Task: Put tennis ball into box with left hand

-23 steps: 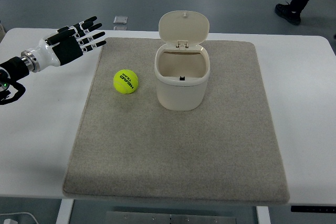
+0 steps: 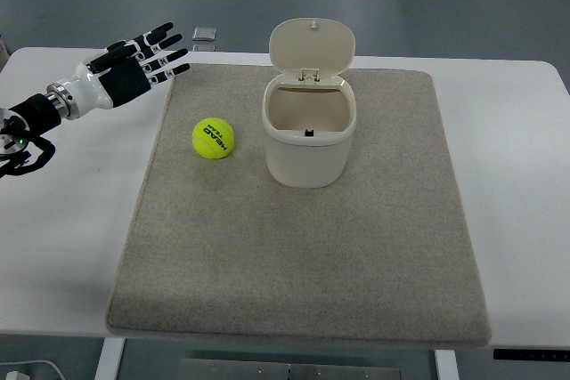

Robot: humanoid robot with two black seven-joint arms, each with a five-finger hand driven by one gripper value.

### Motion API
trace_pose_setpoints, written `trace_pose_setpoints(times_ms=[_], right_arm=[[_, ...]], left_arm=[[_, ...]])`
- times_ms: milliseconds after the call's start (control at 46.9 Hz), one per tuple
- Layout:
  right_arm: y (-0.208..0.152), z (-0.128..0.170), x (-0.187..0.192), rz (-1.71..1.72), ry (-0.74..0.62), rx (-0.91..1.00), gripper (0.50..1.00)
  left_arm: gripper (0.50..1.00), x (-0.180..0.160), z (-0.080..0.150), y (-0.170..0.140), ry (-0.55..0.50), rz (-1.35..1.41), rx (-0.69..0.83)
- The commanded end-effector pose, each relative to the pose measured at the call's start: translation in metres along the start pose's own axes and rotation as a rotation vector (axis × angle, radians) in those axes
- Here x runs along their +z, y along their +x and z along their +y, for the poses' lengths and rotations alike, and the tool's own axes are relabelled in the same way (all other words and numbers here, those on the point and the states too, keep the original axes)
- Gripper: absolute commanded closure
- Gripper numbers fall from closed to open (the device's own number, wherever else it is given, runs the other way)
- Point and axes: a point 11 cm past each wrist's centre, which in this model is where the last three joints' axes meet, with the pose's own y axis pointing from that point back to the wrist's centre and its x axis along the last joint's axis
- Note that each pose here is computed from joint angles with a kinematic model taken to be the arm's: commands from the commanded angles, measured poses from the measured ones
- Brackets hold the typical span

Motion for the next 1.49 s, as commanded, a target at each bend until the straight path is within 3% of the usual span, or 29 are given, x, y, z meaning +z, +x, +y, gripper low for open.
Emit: trace_pose_setpoints(times_ms=[0, 362, 512, 640, 896, 1471], right_arm=[[0.0, 0.0, 0.001, 0.0, -0.001, 0.0, 0.562], [0.0, 0.0, 0.001, 0.0, -0.001, 0.0, 0.562], [0.0, 0.0, 0.0, 0.0, 0.001, 0.0, 0.562], [0.0, 0.0, 0.0, 0.0, 0.001, 0.0, 0.562], [0.0, 0.0, 0.0, 0.0, 0.001, 0.0, 0.562], [0.0, 0.0, 0.0, 0.0, 0.001, 0.0, 0.562]], left_arm=[[0.506, -0.003, -0.004, -0.003, 0.002, 0.006, -0.005], [0.506, 0.007, -0.002, -0.008, -0.029, -0.028, -0.045], [0.506, 0.005, 0.001, -0.006, 0.059, -0.264, -0.029], [0.508, 0.015, 0.001, -0.01, 0.072, -0.419, -0.033], [0.51, 0.0, 0.0, -0.013, 0.183, -0.677, -0.045], [0.525, -0.007, 0.006, -0.024, 0.279, -1.23, -0.132]])
